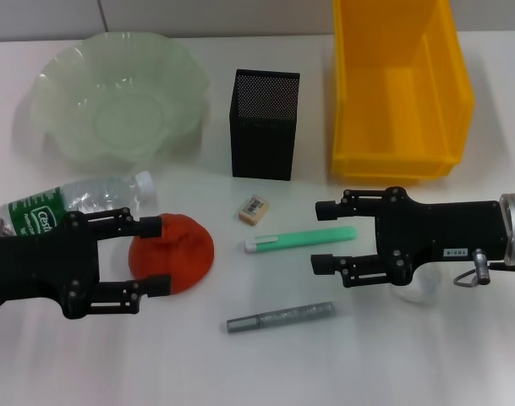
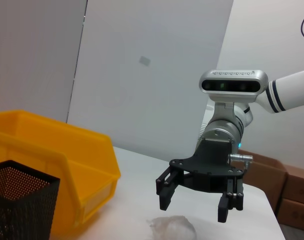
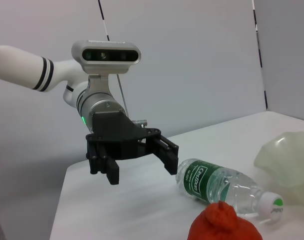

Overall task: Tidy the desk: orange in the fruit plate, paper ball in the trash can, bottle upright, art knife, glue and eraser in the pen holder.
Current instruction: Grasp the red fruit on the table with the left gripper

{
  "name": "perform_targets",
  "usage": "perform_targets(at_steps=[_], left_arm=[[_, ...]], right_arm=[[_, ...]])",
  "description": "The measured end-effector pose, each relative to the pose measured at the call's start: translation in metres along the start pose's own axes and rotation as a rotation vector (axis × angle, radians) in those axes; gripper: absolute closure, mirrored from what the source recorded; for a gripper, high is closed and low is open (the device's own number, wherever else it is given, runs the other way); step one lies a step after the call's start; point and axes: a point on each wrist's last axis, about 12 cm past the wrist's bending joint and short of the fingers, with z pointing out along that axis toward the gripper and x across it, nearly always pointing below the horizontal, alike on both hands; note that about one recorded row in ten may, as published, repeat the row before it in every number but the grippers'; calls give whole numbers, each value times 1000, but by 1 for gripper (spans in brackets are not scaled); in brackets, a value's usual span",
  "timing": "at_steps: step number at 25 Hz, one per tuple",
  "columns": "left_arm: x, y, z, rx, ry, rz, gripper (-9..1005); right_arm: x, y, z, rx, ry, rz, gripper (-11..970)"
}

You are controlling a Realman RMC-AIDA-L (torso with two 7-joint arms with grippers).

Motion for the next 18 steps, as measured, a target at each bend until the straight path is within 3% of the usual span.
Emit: perform_targets(at_steps=[18], left_arm=[[-3,2,6,2,-16,10,227]], right_arm=[[0,-2,-1,11,6,-2,200]])
